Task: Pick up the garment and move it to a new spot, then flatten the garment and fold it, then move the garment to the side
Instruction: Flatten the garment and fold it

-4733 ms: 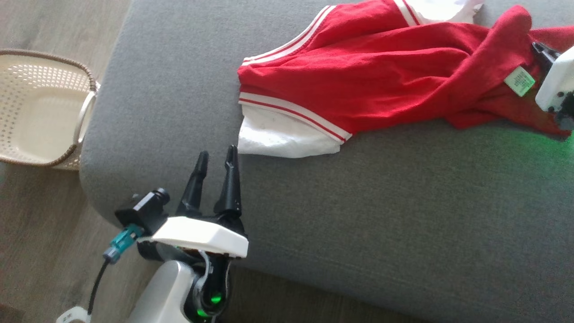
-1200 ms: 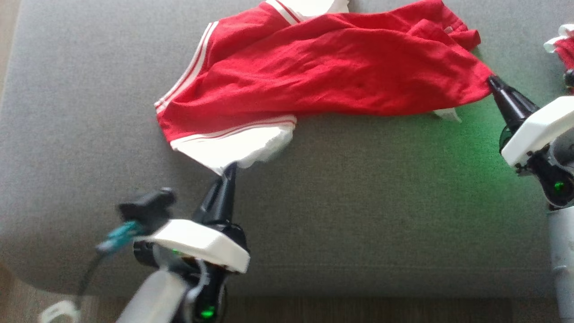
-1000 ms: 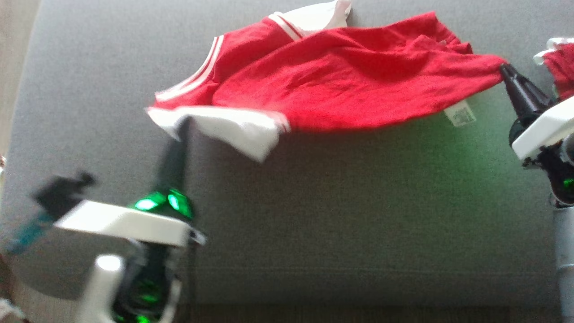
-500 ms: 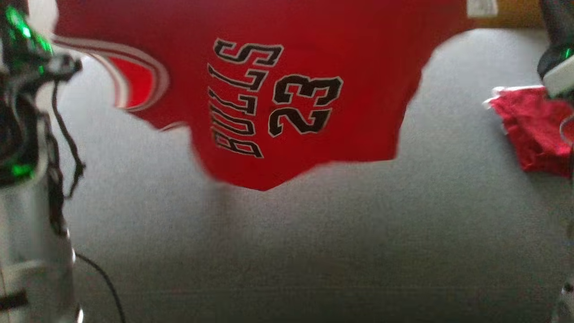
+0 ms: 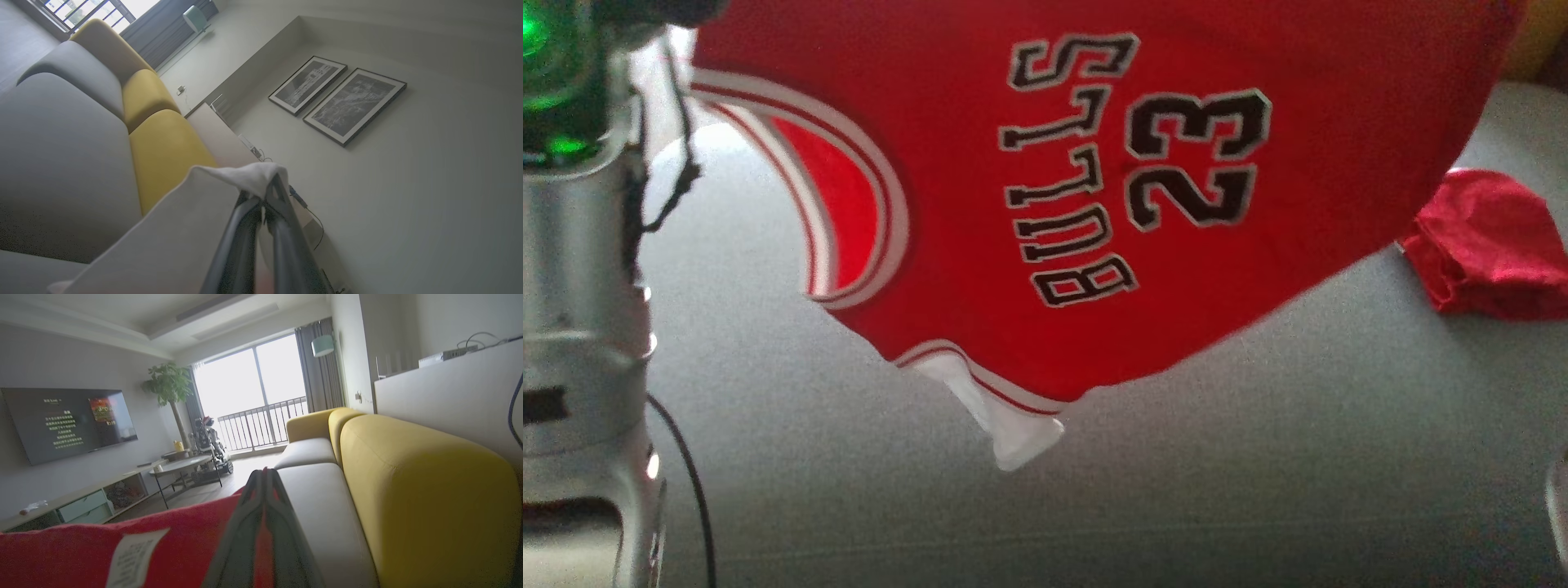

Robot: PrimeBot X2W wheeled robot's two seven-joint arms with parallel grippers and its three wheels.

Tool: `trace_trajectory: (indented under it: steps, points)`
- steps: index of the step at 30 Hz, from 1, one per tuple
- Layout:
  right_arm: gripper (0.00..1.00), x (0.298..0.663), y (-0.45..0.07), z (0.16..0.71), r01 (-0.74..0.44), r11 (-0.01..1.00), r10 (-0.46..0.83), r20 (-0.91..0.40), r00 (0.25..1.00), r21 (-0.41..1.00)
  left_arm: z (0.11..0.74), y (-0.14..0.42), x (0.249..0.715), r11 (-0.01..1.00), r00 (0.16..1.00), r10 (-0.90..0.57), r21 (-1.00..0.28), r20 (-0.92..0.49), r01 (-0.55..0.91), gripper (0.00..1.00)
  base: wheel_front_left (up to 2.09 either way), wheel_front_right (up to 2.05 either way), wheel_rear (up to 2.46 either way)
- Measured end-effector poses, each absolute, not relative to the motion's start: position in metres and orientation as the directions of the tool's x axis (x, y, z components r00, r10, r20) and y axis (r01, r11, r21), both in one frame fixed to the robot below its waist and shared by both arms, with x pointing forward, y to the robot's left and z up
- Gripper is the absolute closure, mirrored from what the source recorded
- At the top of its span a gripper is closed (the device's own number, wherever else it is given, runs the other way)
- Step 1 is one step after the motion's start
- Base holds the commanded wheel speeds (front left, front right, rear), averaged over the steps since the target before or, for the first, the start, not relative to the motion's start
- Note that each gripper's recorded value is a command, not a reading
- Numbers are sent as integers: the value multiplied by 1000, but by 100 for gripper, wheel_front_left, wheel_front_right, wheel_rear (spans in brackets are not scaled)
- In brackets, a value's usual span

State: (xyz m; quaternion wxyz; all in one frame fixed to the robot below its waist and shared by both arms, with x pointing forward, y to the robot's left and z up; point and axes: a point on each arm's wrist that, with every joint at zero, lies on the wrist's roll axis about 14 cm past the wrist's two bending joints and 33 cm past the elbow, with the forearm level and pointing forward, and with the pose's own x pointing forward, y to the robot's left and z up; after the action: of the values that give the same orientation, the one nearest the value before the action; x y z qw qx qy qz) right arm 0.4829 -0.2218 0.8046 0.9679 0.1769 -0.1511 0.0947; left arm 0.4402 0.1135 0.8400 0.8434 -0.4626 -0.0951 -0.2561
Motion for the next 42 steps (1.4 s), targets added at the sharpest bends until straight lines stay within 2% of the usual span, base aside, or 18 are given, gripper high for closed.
trace_trajectory:
  steps: [3, 8, 11, 14, 16, 18, 21, 23, 24, 28, 31, 34, 37, 41, 42]
  points:
    - [100, 506, -213, 788, -211, 926, 134, 250, 959, 314, 813, 101, 468, 510, 886, -365, -735, 286, 448, 100, 0, 0, 0]
    - [100, 559, -191, 760, -185, 946, 152, 141, 978, 267, 781, 93, 530, 633, 921, -346, -681, 177, 369, 100, 0, 0, 0]
    - [100, 594, -190, 751, -156, 958, 123, 145, 982, 240, 774, 103, 572, 681, 937, -289, -645, 196, 346, 100, 0, 0, 0]
    - [100, 626, -193, 754, -125, 974, 81, 223, 971, 189, 781, 111, 609, 716, 926, -243, -590, 290, 373, 100, 0, 0, 0]
    - [100, 635, -194, 757, -116, 978, 69, 256, 964, 173, 785, 113, 619, 721, 916, -229, -574, 330, 387, 100, 0, 0, 0]
    - [100, 664, -197, 753, -96, 983, 43, 316, 948, 154, 795, 114, 646, 711, 870, -211, -541, 446, 449, 100, 0, 0, 0]
    - [100, 691, -197, 725, -76, 989, 33, 313, 949, 125, 786, 110, 667, 683, 832, -219, -529, 510, 504, 100, 0, 0, 0]
    - [100, 707, -198, 691, -64, 991, 29, 280, 960, 117, 764, 110, 681, 663, 832, -221, -548, 508, 511, 100, 0, 0, 0]
    - [100, 707, -198, 691, -64, 991, 29, 280, 960, 117, 764, 110, 681, 663, 832, -221, -548, 508, 511, 100, 0, 0, 0]
    - [100, 729, -188, 609, -68, 992, 52, 145, 988, 110, 686, 119, 703, 641, 894, -211, -635, 394, 431, 100, 0, 0, 0]
    - [100, 727, -176, 546, -82, 990, 81, 15, 997, 111, 623, 125, 692, 633, 929, -233, -681, 286, 368, 100, 0, 0, 0]
    - [100, 712, -173, 499, -88, 991, 98, -99, 990, 104, 569, 138, 663, 634, 953, -246, -714, 177, 297, 100, 0, 0, 0]
    - [100, 693, -180, 485, -88, 992, 103, -161, 982, 95, 542, 145, 625, 601, 958, -262, -757, 119, 258, 100, 0, 0, 0]
    - [100, 666, -185, 489, -97, 989, 116, -172, 978, 115, 524, 143, 571, 544, 952, -295, -806, 78, 234, 100, 0, 0, 0]
    - [100, 647, -184, 485, -116, 988, 135, -193, 972, 107, 512, 146, 541, 529, 953, -300, -824, 44, 204, 100, 0, 0, 0]
